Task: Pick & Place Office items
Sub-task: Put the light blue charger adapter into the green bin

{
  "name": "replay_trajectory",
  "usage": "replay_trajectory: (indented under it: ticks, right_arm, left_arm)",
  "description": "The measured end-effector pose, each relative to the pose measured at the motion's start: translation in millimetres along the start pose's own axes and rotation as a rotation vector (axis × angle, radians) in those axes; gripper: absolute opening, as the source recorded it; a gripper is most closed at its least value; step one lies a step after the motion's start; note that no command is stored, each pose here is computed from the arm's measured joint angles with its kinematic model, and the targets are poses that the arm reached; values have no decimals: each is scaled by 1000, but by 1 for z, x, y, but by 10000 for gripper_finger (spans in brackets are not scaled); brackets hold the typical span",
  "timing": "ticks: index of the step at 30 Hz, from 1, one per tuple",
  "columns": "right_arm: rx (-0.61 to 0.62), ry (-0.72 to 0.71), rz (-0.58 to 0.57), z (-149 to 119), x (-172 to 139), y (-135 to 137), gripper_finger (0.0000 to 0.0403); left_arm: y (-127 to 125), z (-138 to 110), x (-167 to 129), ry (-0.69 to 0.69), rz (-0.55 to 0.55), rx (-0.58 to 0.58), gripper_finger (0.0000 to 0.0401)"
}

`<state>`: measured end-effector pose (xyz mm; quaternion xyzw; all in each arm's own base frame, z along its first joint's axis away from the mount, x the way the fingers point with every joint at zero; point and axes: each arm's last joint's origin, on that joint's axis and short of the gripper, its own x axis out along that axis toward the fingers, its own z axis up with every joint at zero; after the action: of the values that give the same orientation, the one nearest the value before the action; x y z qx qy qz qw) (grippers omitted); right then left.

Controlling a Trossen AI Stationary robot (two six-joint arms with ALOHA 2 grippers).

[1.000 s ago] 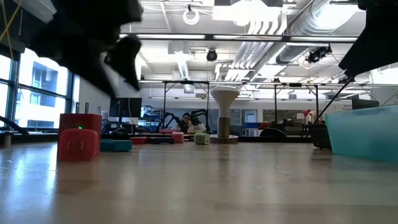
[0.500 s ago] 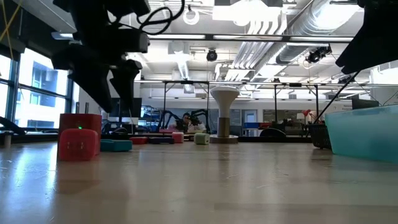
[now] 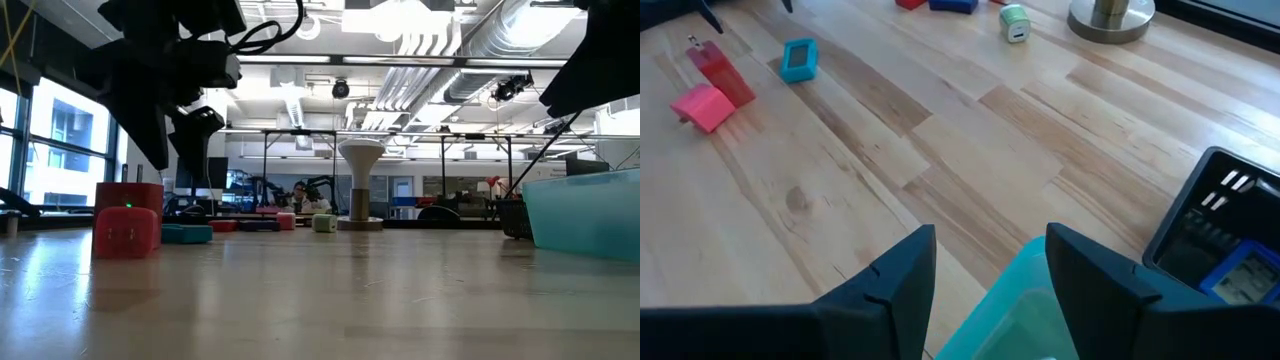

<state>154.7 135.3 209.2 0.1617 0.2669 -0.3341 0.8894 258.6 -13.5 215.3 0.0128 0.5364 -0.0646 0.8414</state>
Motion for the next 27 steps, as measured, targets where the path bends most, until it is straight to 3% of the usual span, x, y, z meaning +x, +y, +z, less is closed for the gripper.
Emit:
replay_trajectory:
  ticks: [7,14,27]
  right_arm:
    - [1,-6,1,0,0,0,178]
    - [-2,-6,3,0,0,0,178]
    - [-25,-24,16,1,1,3,178]
  left_arm:
    - [-5,1,0,-11,4,-27,323]
    - [-8,-1,10,35,168,-11,323]
    - [-17,-3,38,139,146,45,323]
